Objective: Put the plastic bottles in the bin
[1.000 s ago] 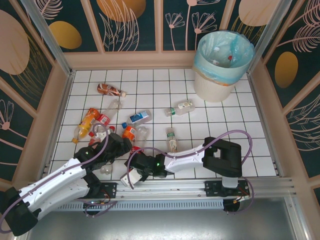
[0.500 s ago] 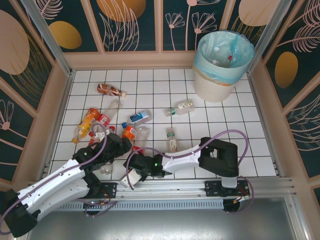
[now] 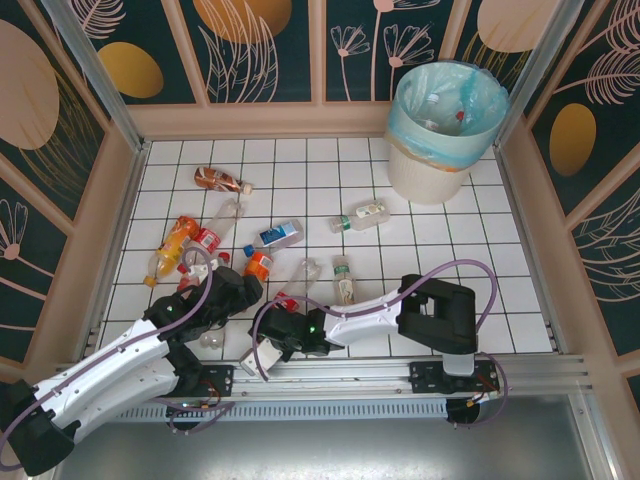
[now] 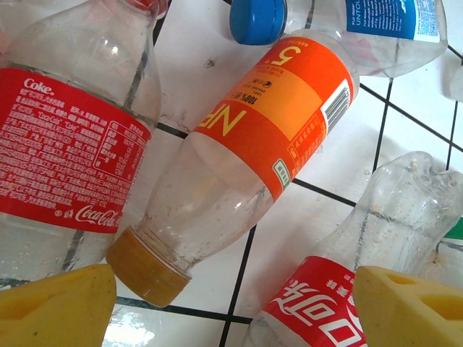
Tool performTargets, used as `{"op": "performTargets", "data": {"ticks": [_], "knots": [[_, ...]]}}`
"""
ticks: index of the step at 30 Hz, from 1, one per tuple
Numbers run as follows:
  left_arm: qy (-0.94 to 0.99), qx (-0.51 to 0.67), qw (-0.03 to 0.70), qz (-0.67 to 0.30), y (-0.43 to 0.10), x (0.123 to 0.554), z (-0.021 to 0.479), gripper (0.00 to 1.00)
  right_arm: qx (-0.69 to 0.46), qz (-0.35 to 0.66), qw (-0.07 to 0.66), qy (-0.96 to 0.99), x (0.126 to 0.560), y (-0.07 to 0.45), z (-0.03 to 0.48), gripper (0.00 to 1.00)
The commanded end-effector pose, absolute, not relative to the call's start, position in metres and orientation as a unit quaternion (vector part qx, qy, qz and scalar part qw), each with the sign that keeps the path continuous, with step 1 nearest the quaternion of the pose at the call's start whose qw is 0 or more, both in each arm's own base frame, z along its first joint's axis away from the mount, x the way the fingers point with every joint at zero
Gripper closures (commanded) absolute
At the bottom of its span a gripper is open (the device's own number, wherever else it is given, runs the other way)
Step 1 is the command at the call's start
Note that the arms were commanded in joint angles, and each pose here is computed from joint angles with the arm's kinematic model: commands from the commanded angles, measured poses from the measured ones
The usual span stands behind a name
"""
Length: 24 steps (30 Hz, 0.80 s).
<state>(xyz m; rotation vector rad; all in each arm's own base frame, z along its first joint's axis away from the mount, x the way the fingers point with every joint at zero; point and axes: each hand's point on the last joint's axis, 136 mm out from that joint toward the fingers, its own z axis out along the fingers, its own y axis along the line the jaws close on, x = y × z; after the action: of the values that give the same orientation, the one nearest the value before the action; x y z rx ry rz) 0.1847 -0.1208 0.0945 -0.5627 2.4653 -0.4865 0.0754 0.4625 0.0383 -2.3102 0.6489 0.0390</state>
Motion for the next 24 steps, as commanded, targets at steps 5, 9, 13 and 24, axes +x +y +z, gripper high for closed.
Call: {"op": "performTargets", "data": {"ticks": [5, 9, 13, 24], "knots": [[0.905, -0.182, 0.348, -0.165, -0.113, 0.202, 0.144, 0.15, -0.835, 0.004, 0.489, 0.253, 0.091, 0.479, 0.119, 0.88], [0.885, -0.151, 0.409, -0.161, -0.111, 0.216, 0.188, 0.15, -0.785, 0.016, 0.559, 0.267, 0.097, 0.482, 0.174, 0.93], [0.851, -0.121, 0.483, -0.167, -0.111, 0.23, 0.249, 0.16, -0.728, 0.04, 0.62, 0.29, 0.103, 0.477, 0.233, 0.96], [0.775, -0.041, 0.608, -0.169, -0.147, 0.274, 0.361, 0.19, -0.494, 0.059, 0.78, 0.379, 0.173, 0.402, 0.387, 1.0]]}}
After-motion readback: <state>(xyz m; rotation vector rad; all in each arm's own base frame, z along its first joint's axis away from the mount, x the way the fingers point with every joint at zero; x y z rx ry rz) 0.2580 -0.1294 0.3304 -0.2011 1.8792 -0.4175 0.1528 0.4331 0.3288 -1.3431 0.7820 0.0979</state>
